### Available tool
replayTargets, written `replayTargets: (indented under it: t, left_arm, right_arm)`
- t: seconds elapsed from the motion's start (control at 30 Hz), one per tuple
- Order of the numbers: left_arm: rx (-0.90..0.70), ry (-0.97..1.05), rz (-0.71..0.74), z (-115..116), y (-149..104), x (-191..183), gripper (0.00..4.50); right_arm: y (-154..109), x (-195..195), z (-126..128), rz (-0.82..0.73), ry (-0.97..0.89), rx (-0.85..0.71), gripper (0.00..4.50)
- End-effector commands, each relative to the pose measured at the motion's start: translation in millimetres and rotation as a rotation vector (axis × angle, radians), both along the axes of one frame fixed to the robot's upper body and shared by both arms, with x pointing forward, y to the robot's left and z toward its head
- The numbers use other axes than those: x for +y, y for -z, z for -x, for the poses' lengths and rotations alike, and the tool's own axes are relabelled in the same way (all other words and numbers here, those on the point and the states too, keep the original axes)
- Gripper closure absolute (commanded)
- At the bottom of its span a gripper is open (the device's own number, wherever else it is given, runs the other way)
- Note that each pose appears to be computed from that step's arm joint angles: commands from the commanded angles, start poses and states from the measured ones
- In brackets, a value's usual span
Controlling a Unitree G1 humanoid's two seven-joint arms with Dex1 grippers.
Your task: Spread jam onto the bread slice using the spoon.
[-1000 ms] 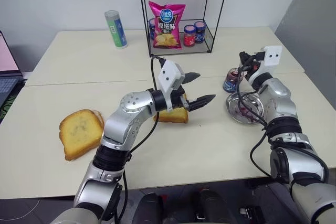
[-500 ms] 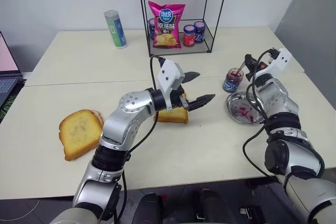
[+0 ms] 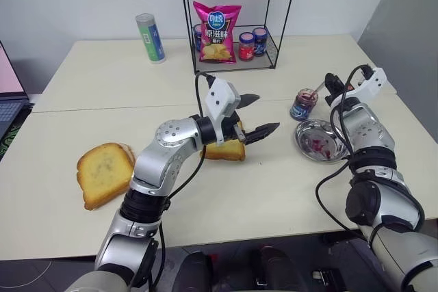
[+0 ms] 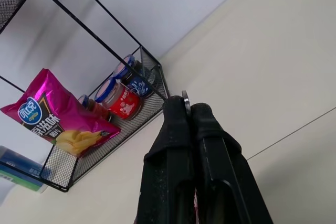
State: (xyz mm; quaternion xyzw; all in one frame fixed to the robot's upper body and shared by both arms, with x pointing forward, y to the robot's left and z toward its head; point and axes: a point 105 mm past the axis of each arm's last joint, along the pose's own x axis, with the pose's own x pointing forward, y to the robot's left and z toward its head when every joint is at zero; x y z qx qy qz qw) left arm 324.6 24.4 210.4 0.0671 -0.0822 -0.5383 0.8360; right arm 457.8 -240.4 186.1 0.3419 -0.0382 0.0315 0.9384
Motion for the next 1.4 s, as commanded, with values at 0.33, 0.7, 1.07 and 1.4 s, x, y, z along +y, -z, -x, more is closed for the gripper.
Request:
replayTargets:
  t: [0.33,0.7,1.07,1.4]
  left_arm:
    - [-0.065,0.032,0.008,2.1,-13.9,-3.5,0.0]
    - [-0.068,0.032,0.008,0.4,-14.6,-2.2,0.0]
    - [-0.051,-0.026,-0.013,10.6,-6.4,32.5,0.0]
    - [0.059,-0.259,0.006,57.3,31.7,94.1,0.0]
  right_arm:
    - [-60.8,-13.5,4.8,0.05,0.051,-0.165,4.49]
    - [-56.9,-28.2,9.1,-0.139,0.086,-0.149,4.49]
    - [-95.8,16.8,29.1,-0.387,-0.067,-0.212,4.49]
    - [-102.9,148.3,65.7,-0.09,-0.429,-0.239,4.49]
